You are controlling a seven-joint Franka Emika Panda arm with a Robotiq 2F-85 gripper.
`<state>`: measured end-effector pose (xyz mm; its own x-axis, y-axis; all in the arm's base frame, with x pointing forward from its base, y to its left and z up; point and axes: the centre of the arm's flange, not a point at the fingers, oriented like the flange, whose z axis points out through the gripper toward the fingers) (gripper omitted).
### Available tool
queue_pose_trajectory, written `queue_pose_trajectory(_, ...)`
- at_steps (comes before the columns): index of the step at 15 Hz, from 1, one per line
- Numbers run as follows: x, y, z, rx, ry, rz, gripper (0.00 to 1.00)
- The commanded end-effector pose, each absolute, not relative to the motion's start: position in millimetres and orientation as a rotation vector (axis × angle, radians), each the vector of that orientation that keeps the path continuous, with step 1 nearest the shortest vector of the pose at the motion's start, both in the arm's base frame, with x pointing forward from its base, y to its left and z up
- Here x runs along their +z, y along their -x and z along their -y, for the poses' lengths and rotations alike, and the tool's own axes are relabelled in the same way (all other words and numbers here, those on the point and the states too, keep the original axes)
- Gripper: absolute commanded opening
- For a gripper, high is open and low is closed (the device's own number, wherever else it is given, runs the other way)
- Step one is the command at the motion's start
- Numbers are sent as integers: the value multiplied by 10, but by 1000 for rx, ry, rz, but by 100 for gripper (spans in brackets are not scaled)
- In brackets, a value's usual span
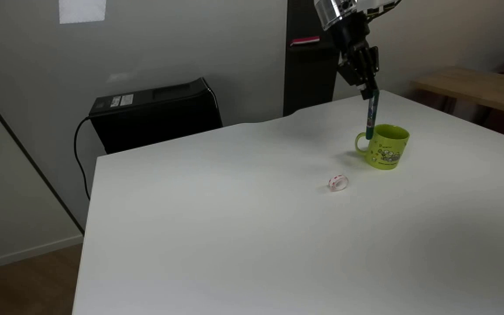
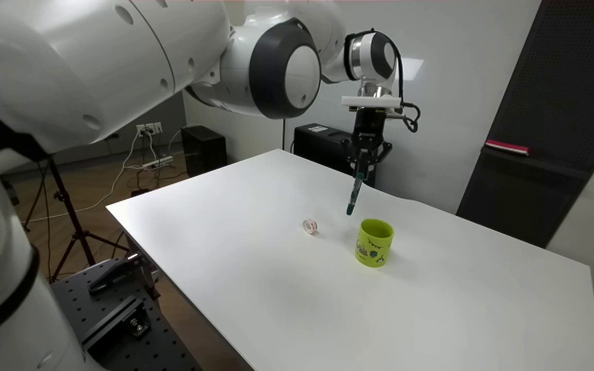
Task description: Remove the marker out of the cup and put it on the table
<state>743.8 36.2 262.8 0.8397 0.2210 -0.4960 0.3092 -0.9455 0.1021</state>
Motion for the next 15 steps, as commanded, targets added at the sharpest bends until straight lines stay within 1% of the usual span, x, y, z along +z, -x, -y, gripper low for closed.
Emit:
queue_pose_trajectory(1,2588,-7740,-618,-551,-2865,-369,6)
queue_pose_trajectory(4,2496,-7733,-764,-384,-2879,-363,6)
queue_pose_trajectory(9,2352,-7756,-982,29,-2886,-285,6)
queue_pose_trajectory(13,2210,-7772,-1112,179,-2894,-232,6)
queue_pose_trajectory(15,2146,-7755,-1157,191,-2914,-195,6)
